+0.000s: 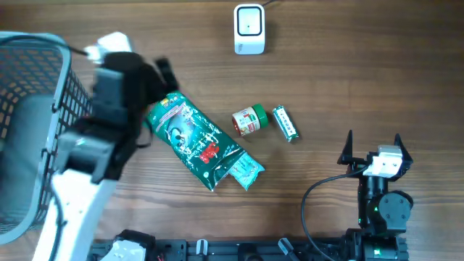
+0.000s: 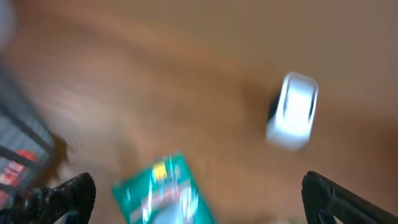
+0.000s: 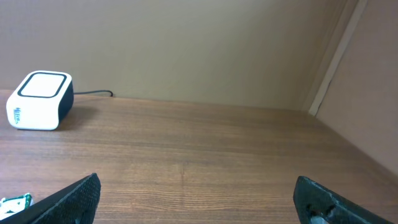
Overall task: Scan the item barcode
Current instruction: 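Lift the green 3M glove pack out and drop it left of the jar, then reach the left gripper into the basket and grasp the red Nescafe stick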
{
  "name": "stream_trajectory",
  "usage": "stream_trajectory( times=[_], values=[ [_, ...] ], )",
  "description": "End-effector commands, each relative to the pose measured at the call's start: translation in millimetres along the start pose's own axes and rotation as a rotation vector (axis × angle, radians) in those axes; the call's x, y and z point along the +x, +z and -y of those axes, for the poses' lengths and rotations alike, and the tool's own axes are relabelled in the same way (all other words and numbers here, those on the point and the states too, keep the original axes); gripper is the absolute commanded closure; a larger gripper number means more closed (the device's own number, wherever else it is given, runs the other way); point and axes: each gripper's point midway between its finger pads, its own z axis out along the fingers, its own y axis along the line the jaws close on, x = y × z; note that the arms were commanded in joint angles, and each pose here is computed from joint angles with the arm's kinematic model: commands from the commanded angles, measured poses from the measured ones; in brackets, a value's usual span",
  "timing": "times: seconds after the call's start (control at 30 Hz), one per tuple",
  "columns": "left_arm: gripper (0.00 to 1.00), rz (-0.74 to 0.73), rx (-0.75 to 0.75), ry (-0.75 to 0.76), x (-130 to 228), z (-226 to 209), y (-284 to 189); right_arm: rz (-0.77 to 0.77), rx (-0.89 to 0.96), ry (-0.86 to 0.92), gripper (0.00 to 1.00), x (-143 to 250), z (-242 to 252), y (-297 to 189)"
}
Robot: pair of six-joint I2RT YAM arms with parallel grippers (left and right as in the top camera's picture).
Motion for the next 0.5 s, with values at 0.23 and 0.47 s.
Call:
stream_trajectory(
  times=[0.23,0.47],
  values=[
    [0.0,0.313,-0.385,-1.285,-64,-243,-16,0.005,0.007,-0.009,0.01,-1,1,0],
    [0.0,0.03,-0.551,-1.725,13,-314,40,0.005,0.007,-0.009,0.0,-1,1,0]
  ],
)
